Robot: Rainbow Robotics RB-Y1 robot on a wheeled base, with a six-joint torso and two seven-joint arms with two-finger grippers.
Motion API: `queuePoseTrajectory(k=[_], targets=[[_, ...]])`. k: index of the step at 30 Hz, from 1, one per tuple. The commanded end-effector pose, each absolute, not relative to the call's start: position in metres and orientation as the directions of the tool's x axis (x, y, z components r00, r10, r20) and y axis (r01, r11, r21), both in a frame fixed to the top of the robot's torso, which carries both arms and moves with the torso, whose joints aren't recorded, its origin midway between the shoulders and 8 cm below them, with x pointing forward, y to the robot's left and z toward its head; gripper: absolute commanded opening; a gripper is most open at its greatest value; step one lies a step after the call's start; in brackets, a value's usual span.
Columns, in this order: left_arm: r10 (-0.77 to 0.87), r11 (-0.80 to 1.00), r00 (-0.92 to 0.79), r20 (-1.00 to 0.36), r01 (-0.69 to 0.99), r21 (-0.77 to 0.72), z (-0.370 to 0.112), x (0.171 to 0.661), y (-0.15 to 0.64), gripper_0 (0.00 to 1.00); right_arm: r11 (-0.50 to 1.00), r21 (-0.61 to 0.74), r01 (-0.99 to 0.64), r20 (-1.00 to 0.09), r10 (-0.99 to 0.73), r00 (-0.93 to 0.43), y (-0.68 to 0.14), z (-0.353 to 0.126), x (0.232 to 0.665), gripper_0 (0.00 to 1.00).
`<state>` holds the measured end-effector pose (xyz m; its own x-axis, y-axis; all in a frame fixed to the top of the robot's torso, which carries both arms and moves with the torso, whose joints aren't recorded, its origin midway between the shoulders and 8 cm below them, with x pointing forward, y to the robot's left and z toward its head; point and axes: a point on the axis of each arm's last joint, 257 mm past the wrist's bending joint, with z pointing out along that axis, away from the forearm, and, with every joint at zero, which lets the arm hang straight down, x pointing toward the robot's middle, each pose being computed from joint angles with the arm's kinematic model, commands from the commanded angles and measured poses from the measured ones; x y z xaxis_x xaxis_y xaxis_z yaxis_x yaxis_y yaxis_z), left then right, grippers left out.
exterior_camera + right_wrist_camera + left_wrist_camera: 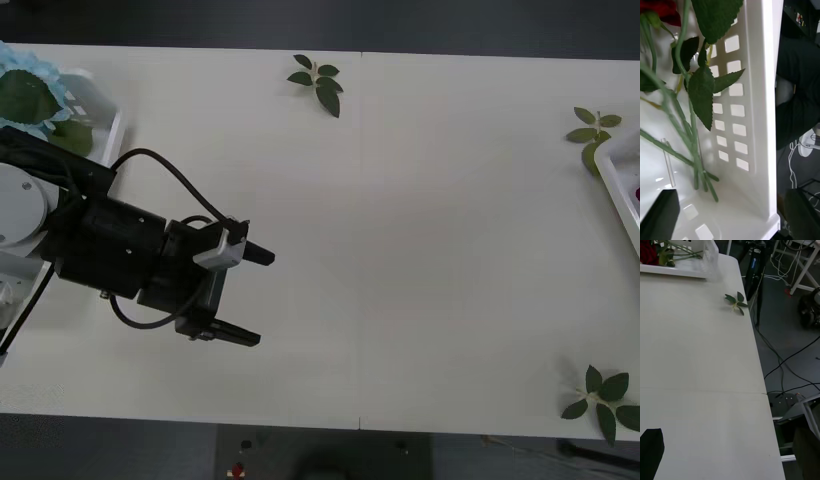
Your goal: Put the red flowers into the right box and the blue flowers into the left box
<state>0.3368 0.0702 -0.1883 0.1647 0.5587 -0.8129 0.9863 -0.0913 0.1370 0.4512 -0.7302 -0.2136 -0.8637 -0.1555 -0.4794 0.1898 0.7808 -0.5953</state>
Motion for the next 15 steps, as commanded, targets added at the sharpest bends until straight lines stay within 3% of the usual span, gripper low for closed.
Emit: queuePoseTrajectory(k=[1, 10, 15], targets=[[0.546, -0.091, 0.202, -0.813, 0.979, 0.181, -0.169, 0.343, 0.072, 1.0, 0.789, -0.59, 0.171, -0.522, -0.211, -0.827, -0.713, -0.18, 0.48, 1.0], [0.543, -0.081, 0.184, -0.819, 0.983, 0.167, -0.171, 0.343, 0.075, 1.0, 0.897, -0.434, 0.086, -0.526, -0.175, -0.832, -0.642, -0.122, 0.483, 1.0], [0.541, -0.075, 0.17, -0.824, 0.985, 0.155, -0.173, 0.345, 0.076, 1.0, 0.906, -0.414, -0.083, -0.473, -0.292, -0.832, -0.596, -0.073, 0.47, 1.0]])
